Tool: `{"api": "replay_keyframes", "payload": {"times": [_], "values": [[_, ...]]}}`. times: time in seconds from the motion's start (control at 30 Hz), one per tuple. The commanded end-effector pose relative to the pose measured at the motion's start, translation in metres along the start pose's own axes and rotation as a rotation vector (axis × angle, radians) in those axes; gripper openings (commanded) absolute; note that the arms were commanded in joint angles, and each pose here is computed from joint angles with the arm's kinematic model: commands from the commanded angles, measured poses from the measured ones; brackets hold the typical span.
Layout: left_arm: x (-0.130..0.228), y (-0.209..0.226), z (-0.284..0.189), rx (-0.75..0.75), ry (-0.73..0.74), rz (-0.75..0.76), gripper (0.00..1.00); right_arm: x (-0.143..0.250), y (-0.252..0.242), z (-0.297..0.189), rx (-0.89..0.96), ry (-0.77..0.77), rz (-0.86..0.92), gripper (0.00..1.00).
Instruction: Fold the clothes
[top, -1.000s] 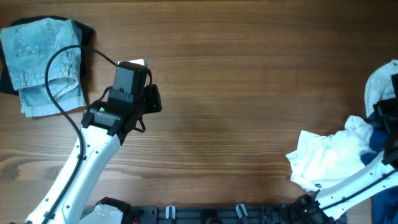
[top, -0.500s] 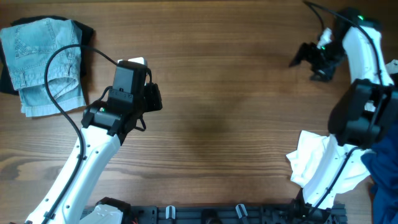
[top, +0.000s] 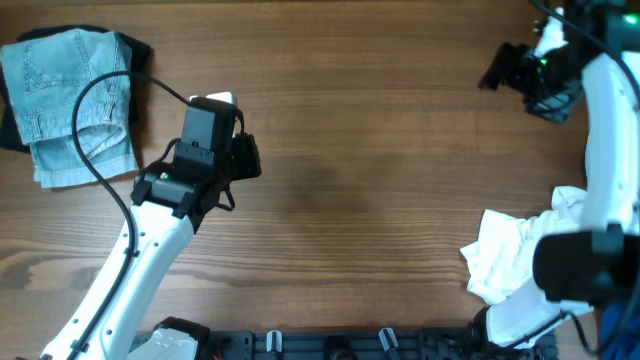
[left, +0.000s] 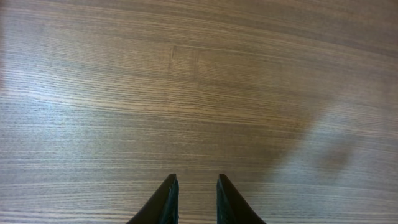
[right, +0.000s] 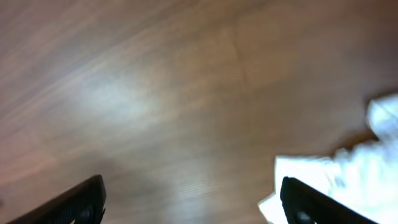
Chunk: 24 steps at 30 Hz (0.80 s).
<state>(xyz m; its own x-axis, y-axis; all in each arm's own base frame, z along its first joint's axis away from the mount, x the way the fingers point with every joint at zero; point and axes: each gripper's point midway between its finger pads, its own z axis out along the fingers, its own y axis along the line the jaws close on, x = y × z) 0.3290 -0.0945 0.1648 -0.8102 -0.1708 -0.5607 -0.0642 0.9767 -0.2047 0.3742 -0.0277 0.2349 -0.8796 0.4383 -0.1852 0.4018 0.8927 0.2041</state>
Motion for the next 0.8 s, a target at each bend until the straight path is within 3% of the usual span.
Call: {"api": "replay_keyframes", "payload": {"times": [0.0, 0.13, 0.33, 0.6, 0.77], "values": [[-0.004, -0.002, -0.002, 0.018, -0.005, -0.012, 0.21, 0.001, -0.039, -0.006, 0.191, -0.027, 0.158, 1.00], [-0.003, -0.006, -0.002, 0.038, 0.003, -0.011, 0.21, 0.002, -0.061, 0.007, 0.130, 0.031, 0.216, 0.96], [-0.004, -0.006, -0.002, 0.040, 0.000, -0.012, 0.22, 0.007, -0.129, 0.008, 0.166, 0.066, 0.386, 1.00], [-0.003, -0.010, -0.002, 0.063, 0.004, -0.012, 0.24, 0.050, -0.199, 0.054, 0.176, 0.199, 0.644, 1.00], [-0.002, -0.011, -0.002, 0.068, 0.009, -0.012, 0.25, 0.048, -0.231, 0.039, 0.285, 0.103, 0.707, 1.00]]}}
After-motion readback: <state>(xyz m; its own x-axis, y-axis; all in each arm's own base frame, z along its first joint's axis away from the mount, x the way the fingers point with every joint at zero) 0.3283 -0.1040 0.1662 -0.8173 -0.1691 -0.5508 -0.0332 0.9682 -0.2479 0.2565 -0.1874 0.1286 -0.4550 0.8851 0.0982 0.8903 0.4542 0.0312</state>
